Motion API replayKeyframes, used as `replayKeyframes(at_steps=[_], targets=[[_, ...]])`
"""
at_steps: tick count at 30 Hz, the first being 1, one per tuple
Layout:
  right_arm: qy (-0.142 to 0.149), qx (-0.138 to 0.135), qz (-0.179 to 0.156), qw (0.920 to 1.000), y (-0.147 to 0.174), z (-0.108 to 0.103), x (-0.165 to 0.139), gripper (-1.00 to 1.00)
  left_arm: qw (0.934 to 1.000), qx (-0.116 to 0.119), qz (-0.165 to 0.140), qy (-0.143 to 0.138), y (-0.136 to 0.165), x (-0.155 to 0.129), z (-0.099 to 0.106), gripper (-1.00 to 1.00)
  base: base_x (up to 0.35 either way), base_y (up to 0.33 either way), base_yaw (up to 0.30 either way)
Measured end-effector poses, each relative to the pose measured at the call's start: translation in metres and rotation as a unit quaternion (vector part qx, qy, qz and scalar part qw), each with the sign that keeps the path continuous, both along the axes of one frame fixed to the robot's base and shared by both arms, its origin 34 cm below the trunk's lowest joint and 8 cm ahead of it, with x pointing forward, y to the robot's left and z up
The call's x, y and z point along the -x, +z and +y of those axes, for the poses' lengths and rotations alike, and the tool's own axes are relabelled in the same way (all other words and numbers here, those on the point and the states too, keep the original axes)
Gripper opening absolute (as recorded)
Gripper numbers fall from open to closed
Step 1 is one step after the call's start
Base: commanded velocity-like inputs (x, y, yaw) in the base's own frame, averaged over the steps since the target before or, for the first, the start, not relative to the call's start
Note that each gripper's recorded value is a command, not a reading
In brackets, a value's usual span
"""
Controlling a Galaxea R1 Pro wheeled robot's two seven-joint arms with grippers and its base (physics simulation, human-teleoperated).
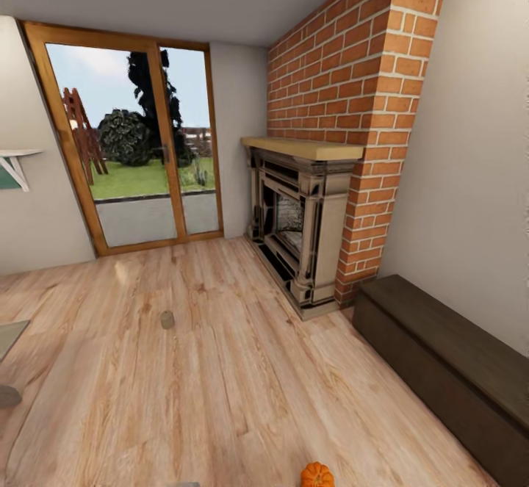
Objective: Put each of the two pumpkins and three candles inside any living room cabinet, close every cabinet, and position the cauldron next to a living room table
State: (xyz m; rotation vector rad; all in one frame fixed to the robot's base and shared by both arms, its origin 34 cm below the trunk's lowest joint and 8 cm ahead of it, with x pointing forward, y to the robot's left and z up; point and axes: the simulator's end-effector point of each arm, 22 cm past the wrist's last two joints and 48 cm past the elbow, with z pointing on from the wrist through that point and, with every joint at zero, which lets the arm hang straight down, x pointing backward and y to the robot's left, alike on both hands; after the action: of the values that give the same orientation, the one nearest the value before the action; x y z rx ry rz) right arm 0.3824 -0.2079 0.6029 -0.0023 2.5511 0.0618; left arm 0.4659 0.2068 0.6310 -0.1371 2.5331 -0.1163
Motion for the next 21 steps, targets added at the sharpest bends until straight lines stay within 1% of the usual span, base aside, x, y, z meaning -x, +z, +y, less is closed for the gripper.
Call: replayKeyframes(at_steps=[5, 12, 21], targets=[[0.001, 0.000, -0.003, 1.0000, 0.001, 0.000, -0.001, 1.00, 1.0000, 0.000, -0.004, 0.000, 0.001, -0.001, 0.000, 1.00, -0.112, 0.000, 0.000], [0.001, 0.000, -0.004, 1.0000, 0.001, 0.001, -0.001, 1.00, 0.9999, -0.001, -0.011, 0.001, 0.003, -0.004, 0.000, 1.00, -0.010, 0.000, 0.000], [0.001, -0.001, -0.006, 1.0000, -0.009, 0.001, -0.005, 1.00, 0.9999, -0.001, -0.011, 0.001, -0.008, -0.005, 0.001, 1.00, 0.000, 0.000, 0.000]])
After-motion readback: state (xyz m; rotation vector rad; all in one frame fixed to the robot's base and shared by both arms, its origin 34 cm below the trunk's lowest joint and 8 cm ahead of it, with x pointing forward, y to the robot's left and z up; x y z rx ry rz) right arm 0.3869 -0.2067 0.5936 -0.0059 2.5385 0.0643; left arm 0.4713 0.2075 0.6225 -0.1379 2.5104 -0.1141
